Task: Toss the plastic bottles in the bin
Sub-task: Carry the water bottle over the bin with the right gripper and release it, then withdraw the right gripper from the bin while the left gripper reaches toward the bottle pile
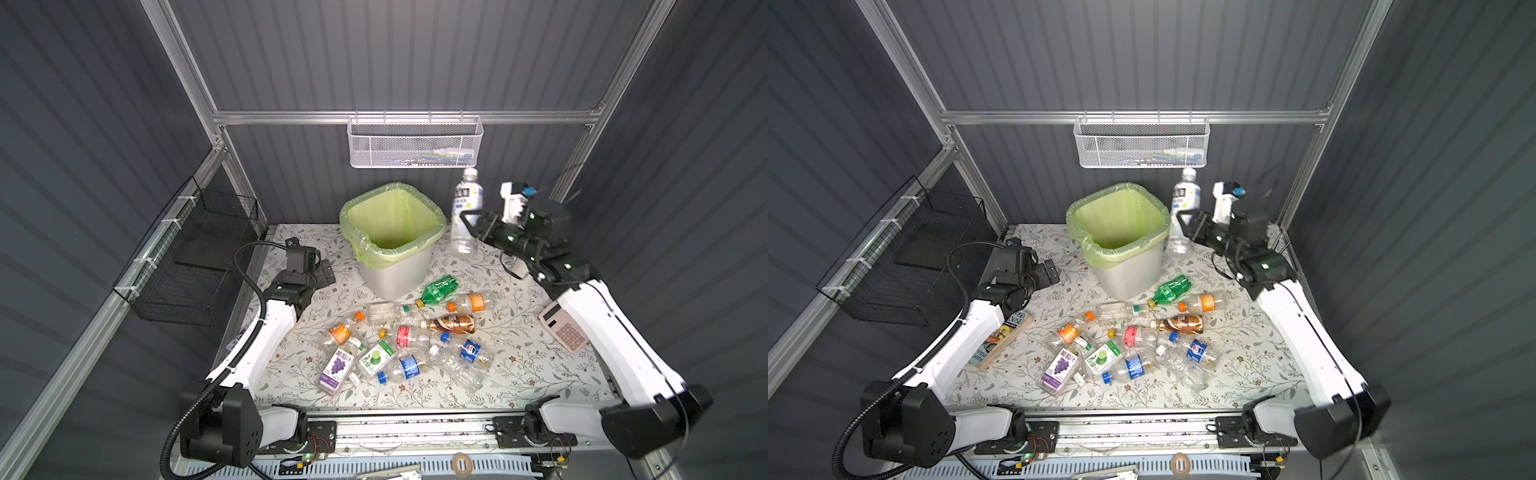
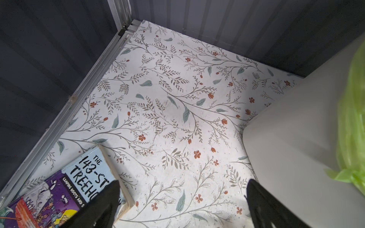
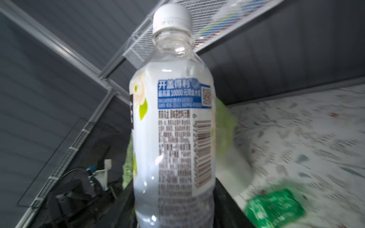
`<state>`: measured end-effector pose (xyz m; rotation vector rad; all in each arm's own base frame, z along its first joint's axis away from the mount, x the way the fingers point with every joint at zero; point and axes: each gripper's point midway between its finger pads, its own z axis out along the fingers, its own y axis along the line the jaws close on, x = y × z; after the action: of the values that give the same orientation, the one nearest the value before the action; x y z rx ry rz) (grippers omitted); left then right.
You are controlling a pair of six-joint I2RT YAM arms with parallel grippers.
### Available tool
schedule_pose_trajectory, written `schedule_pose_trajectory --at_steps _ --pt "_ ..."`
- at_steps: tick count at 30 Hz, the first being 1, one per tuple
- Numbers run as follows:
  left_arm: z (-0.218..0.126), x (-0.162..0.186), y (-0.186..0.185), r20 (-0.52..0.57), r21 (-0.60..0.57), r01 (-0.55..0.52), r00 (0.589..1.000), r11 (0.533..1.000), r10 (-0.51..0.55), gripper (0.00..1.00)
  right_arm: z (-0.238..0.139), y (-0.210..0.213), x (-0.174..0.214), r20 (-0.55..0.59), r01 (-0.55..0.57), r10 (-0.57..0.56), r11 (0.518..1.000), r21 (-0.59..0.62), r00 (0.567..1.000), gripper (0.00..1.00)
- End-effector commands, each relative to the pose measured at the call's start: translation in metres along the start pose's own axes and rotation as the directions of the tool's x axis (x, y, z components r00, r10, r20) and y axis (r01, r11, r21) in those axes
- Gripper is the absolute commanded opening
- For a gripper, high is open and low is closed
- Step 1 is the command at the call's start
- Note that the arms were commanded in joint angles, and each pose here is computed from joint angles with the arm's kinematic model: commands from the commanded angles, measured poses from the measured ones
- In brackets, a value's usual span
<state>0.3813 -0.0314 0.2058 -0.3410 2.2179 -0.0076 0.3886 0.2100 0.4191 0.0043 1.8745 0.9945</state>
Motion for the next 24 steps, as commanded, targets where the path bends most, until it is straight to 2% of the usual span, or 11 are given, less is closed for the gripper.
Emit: schedule_pose_trajectory --at_steps 1,4,6,10,16,21,24 --pt "-0.003 0.004 0.006 -0.010 -0.017 -0.019 1.000 1.000 0.018 1.00 0.041 0.060 0.010 -0.122 0.038 -0.065 0.978 -0.205 0.990 0.57" --pt "-0.002 0.007 0.007 -0.035 -0.028 -0.039 0.999 0.999 0.038 1.00 0.076 0.052 0.017 -0.206 0.015 -0.047 0.988 -0.153 0.977 0.68" --pt "-0.004 0.008 0.009 -0.043 -0.037 -0.047 0.998 0.998 0.045 1.00 0.086 0.039 0.008 -0.169 0.037 -0.051 0.996 -0.086 0.984 0.87" --pt "-0.012 0.005 0.013 -0.031 -0.049 -0.054 0.998 0.997 0.052 1.00 0.077 0.033 -0.016 -0.075 0.107 -0.108 0.994 -0.010 0.991 0.99" --pt "-0.030 -0.003 0.010 0.007 -0.004 -0.047 0.999 0.999 0.047 1.00 0.040 0.018 -0.036 0.023 0.171 -0.174 0.981 0.093 0.984 0.99" --pt "-0.048 0.001 0.012 -0.016 -0.008 -0.061 0.998 0.998 0.061 1.00 0.006 -0.011 -0.032 0.092 0.125 -0.138 0.983 0.137 0.986 0.99" --pt "-0.056 0.013 0.009 -0.066 -0.046 -0.120 0.991 0.992 0.117 1.00 -0.011 -0.041 -0.019 0.111 0.075 -0.096 0.981 0.178 0.989 0.99"
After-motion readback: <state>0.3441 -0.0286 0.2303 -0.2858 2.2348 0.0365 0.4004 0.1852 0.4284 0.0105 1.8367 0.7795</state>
